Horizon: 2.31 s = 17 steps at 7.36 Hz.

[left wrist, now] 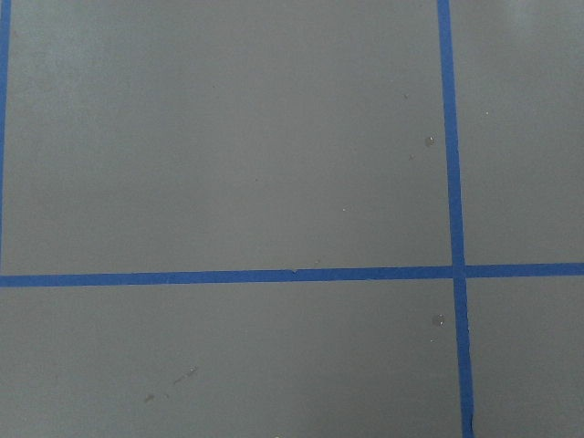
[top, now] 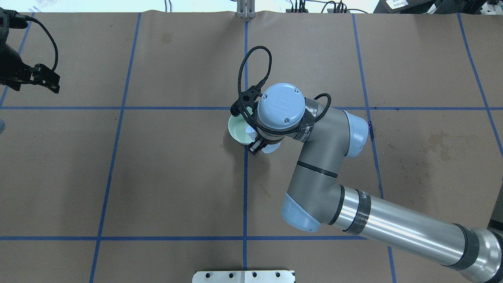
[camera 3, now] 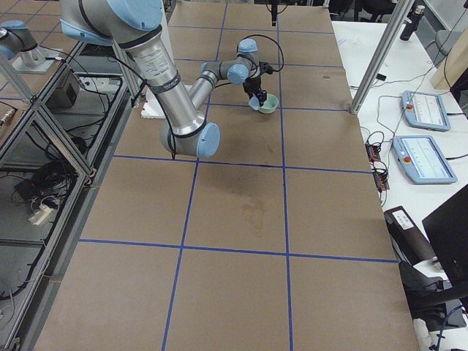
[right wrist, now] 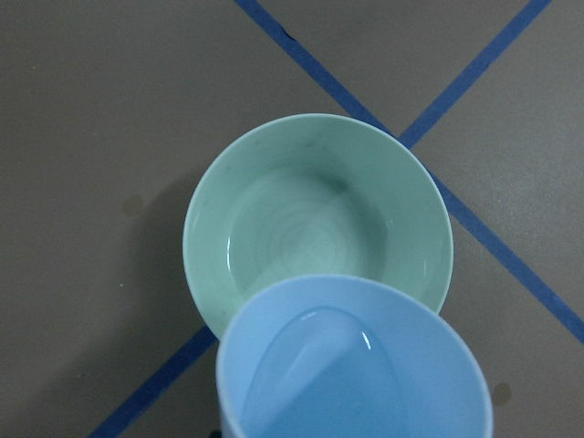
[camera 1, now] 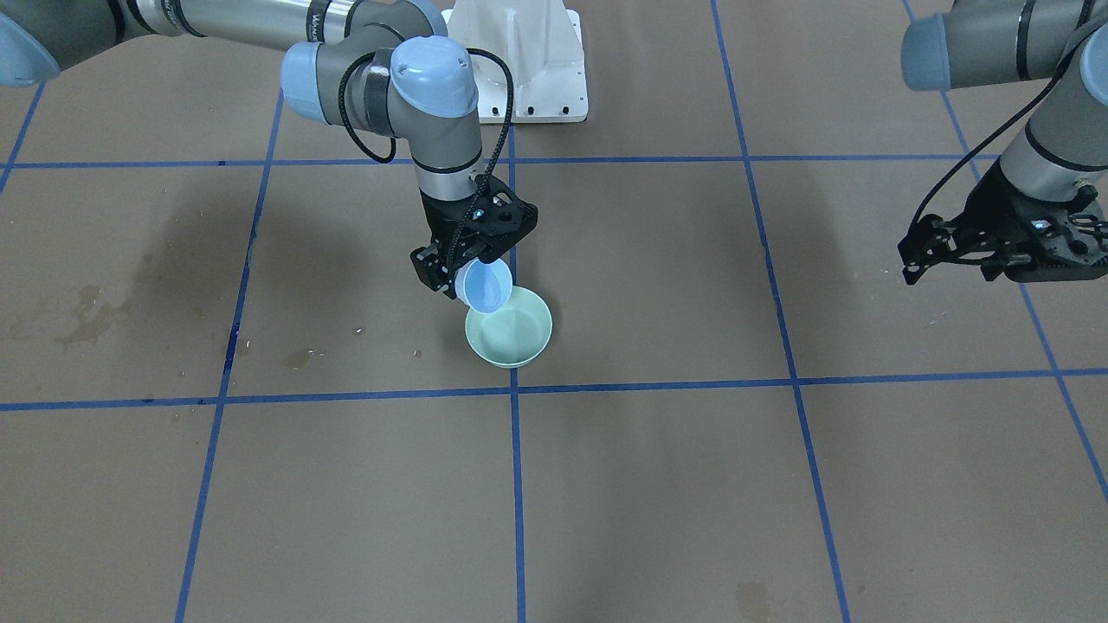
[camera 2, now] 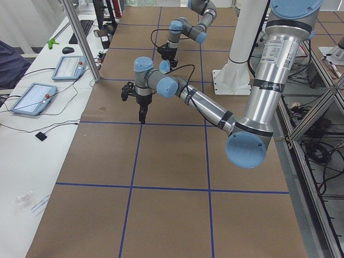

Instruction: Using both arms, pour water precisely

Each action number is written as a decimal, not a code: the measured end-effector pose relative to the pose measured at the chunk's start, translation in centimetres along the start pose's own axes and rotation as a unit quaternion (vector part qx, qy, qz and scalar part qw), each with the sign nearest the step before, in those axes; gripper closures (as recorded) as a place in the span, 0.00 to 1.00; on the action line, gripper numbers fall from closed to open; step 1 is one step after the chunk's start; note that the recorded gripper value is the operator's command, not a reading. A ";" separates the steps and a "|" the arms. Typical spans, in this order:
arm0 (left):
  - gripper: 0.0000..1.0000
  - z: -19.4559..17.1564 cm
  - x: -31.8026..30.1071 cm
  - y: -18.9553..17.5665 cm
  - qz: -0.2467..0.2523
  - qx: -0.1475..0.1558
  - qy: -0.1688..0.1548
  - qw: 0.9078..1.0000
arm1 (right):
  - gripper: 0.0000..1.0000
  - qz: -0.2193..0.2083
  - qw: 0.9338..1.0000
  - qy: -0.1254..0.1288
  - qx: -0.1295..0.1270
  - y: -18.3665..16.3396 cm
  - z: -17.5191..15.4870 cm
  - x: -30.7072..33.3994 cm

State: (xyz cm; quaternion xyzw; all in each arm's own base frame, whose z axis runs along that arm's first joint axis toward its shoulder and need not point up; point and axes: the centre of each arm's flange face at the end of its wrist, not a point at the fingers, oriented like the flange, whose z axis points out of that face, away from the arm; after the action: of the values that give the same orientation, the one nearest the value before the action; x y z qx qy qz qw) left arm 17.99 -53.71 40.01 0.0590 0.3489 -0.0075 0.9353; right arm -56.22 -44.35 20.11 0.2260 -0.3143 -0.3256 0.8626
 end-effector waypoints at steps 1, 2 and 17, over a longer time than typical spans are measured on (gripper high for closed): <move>0.00 0.0 0.0 0.0 0.000 0.000 0.000 1.000 | 1.00 -0.009 1.000 -0.002 -0.013 -0.6 0.2 0.1; 0.00 0.0 0.0 0.0 0.000 0.000 0.000 1.000 | 1.00 -0.022 0.999 -0.005 -0.026 -1.0 0.2 0.4; 0.00 -0.3 -0.6 -0.2 -0.001 0.002 -0.002 1.000 | 1.00 -0.049 0.986 0.041 -0.156 -5.7 -0.6 -1.5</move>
State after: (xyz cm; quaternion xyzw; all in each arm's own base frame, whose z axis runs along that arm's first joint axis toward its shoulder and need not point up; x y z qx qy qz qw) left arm 17.33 -53.93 40.21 0.0605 0.3469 -0.0090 0.9359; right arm -59.06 -47.11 15.68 0.1167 -0.2126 -0.4035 0.8823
